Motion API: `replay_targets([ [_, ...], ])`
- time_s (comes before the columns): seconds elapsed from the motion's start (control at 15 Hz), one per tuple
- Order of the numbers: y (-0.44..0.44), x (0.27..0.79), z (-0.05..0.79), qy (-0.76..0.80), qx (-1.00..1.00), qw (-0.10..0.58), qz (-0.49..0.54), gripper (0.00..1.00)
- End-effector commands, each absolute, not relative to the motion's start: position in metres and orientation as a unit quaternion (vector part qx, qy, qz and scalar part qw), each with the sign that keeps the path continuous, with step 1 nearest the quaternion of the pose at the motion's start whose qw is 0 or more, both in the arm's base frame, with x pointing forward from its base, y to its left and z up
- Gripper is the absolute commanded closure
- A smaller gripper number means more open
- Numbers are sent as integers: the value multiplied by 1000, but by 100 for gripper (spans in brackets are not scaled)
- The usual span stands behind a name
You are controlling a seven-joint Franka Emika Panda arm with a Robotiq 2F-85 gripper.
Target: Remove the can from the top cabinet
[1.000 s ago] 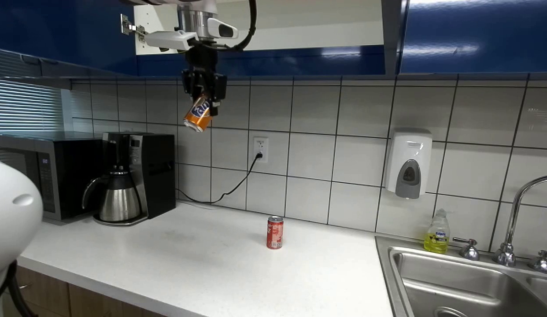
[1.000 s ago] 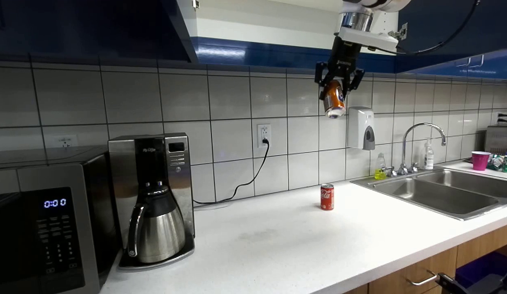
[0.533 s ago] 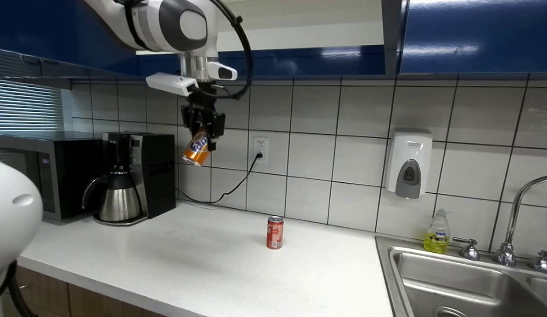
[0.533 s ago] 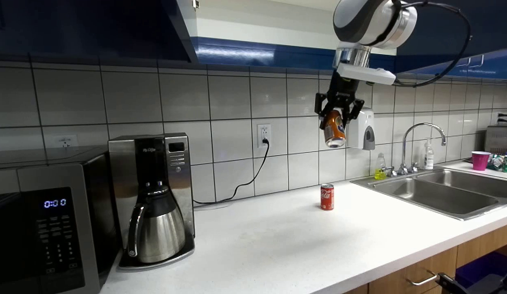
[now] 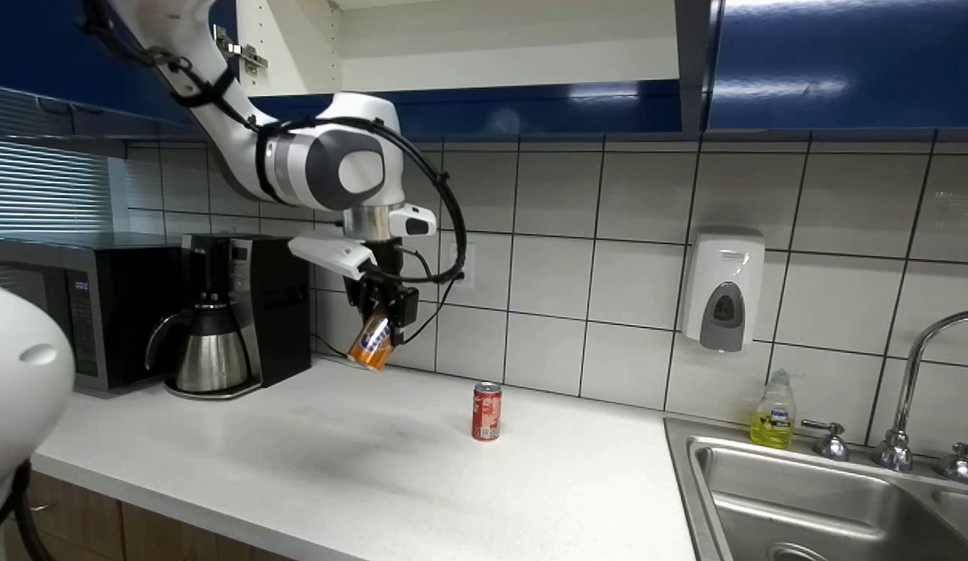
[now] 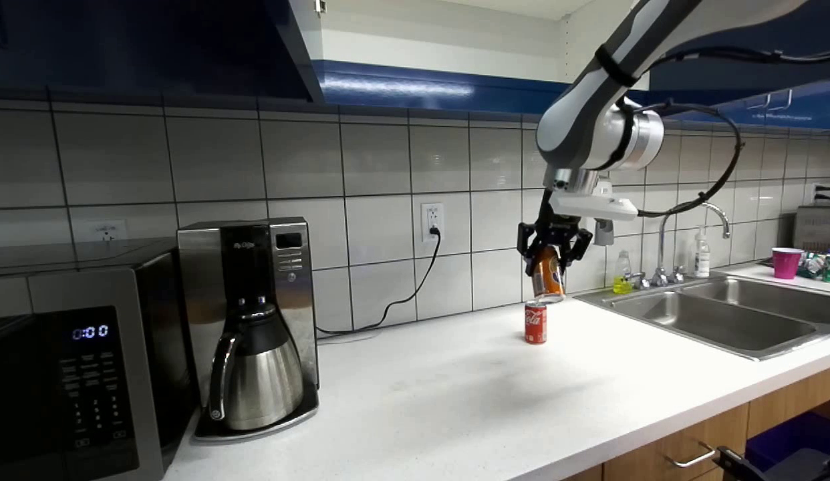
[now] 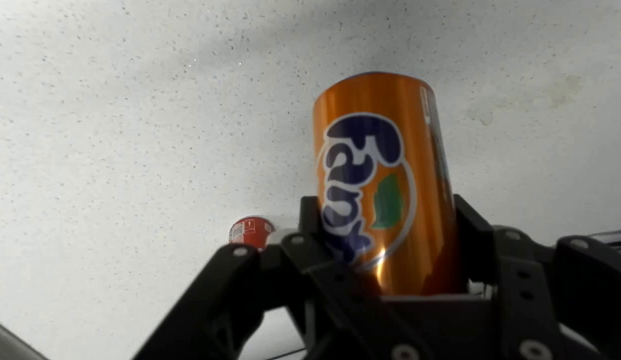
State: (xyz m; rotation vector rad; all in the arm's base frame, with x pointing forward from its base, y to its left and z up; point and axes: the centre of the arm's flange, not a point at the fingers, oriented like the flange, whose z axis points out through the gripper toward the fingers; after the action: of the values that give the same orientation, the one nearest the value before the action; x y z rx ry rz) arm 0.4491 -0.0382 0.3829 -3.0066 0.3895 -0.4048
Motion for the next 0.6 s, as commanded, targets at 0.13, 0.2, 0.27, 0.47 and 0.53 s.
replay_targets([
  [0.13, -54, 488, 303, 127, -979, 33, -154, 62],
  [0.2, -57, 492, 290, 131, -978, 31, -157, 62],
  [0.27, -59, 496, 277, 133, -978, 31, -161, 62],
  [0.47, -64, 507, 247, 139, -975, 25, -170, 62],
  [0.53, -65, 509, 238, 141, -975, 23, -173, 62],
])
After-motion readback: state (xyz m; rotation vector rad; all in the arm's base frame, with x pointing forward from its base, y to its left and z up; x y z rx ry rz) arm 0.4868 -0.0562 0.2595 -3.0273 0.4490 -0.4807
